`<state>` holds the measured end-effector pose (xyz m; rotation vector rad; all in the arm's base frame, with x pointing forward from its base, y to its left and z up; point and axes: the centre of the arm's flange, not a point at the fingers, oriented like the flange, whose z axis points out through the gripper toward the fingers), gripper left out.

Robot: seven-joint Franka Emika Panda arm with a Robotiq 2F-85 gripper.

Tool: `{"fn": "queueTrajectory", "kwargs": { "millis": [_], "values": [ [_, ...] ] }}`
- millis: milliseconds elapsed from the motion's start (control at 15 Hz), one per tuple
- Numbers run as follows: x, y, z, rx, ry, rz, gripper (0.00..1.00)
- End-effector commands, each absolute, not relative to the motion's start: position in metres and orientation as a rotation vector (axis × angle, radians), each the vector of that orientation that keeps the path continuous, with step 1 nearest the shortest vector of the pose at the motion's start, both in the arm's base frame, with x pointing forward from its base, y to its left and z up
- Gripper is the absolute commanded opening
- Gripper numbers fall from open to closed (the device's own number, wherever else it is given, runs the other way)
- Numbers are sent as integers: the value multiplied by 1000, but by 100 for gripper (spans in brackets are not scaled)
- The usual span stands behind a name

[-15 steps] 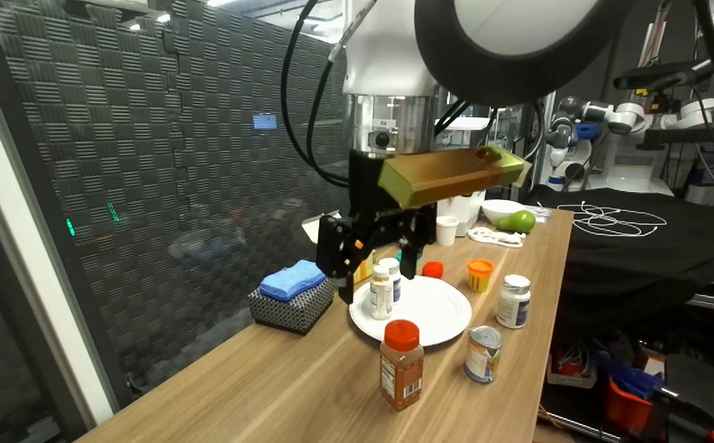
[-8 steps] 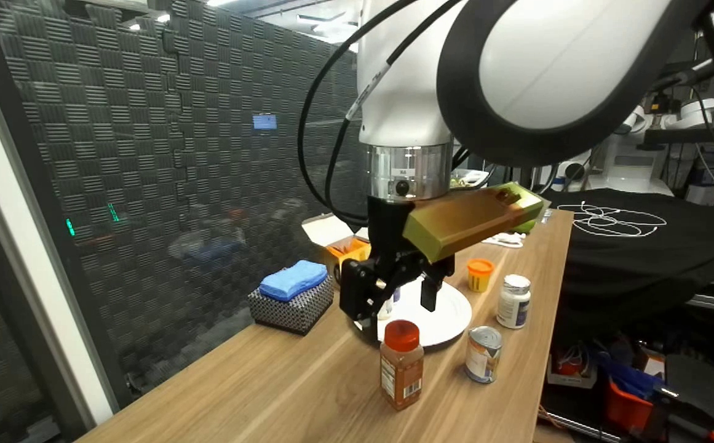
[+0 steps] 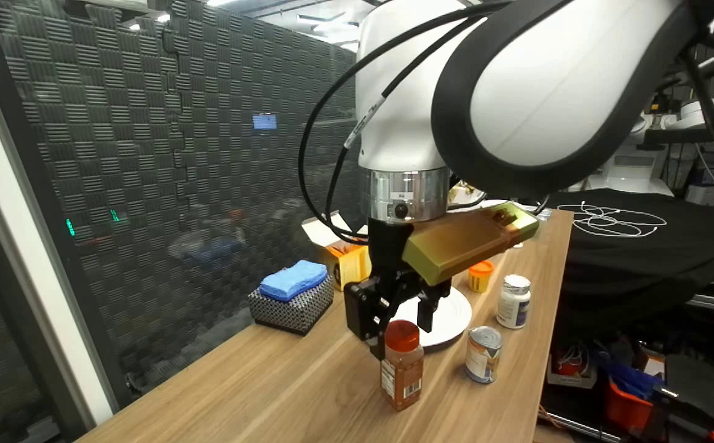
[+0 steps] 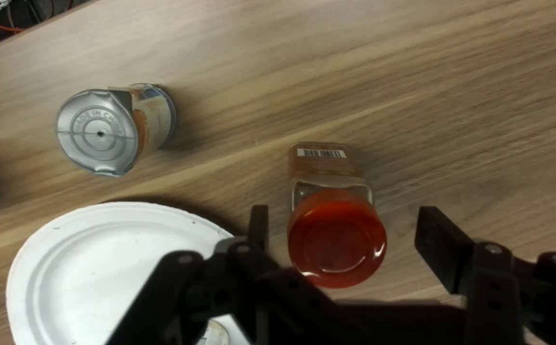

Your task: Pick up the bottles from the table and put them on the white plate.

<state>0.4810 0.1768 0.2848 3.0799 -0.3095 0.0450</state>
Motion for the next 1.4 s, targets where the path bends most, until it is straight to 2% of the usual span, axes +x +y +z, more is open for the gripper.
{"fn": "queueTrajectory", "kwargs": {
  "millis": [0, 200, 267, 867, 1333],
  "values": [
    [484, 175, 284, 3082, -295, 61, 49],
    [486, 172, 284, 3094, -299, 62, 27],
    [486, 171, 289, 3098, -302, 70, 24],
    [485, 118, 362, 3092, -445, 243, 24],
    [502, 71, 338, 3075, -510, 194, 24]
  ]
}}
